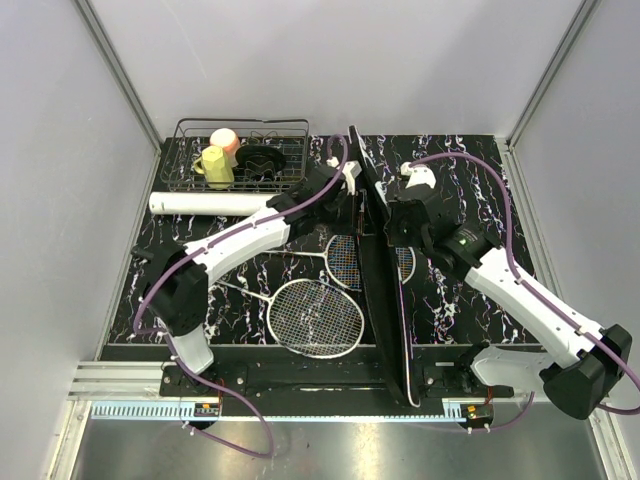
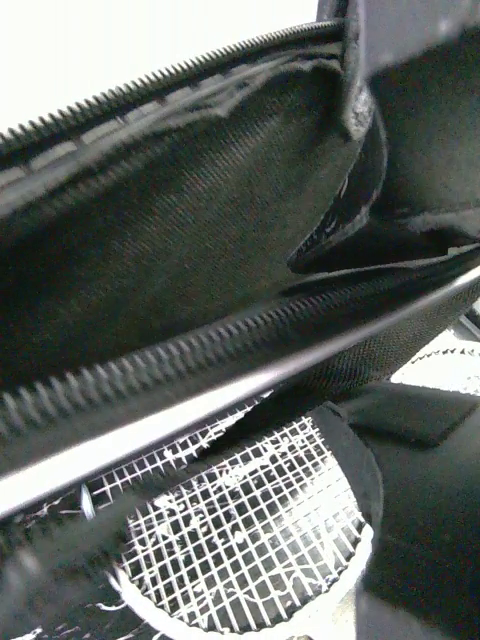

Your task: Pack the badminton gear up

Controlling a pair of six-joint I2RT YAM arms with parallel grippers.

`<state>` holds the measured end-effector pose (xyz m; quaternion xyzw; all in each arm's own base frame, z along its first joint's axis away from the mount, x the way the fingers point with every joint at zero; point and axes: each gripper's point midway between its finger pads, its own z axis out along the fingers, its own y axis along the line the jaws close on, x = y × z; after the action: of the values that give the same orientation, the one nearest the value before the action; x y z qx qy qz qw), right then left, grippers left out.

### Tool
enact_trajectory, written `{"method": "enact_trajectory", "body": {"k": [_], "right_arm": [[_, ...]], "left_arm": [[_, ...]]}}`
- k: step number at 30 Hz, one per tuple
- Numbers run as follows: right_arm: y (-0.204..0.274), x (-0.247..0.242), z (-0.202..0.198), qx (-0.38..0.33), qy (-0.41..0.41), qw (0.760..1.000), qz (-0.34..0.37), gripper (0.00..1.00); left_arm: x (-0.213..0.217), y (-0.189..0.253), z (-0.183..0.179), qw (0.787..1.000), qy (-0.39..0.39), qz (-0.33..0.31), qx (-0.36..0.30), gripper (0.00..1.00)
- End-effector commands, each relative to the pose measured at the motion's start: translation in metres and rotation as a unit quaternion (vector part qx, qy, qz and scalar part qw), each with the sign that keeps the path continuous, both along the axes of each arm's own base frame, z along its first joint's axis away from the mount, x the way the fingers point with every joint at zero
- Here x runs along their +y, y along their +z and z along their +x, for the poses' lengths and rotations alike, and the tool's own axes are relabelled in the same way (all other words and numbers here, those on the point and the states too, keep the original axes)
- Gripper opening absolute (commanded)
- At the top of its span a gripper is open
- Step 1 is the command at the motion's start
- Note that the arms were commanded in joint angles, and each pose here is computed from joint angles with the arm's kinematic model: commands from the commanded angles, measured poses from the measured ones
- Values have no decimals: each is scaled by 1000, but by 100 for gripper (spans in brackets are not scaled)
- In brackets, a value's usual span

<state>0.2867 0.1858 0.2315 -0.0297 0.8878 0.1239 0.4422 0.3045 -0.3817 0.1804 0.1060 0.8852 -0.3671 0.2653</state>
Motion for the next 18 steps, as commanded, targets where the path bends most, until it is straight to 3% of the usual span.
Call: {"method": "enact_trajectory", "body": {"k": [1,2,4,7,10,11,13,18], "right_arm": [[41,17,7,-55,15,996,68,0],[41,17,6,-55,16,996,68,0],[39,10,8,-61,6,997,56,0],[38,-7,10,-76,-13,997,15,1],[50,-1,9,-94,25,995,8,24],[55,8,7,-97,55,994,14,42],[67,42,-4,-92,154,983,43,52],[105,84,-16,-91,215,960,157,68]], "left_arm": [[-7,31,16,998,-7,0,-57,40],[-7,41,18,998,-7,-2,-66,17],[4,63,16,996,4,2,-91,0],[25,112,6,991,19,-15,-134,0],[63,150,-6,987,72,2,-143,0],[72,173,-9,985,77,-5,-155,0],[101,179,-20,986,96,19,-133,0],[180,203,-33,974,183,39,-125,0]]}}
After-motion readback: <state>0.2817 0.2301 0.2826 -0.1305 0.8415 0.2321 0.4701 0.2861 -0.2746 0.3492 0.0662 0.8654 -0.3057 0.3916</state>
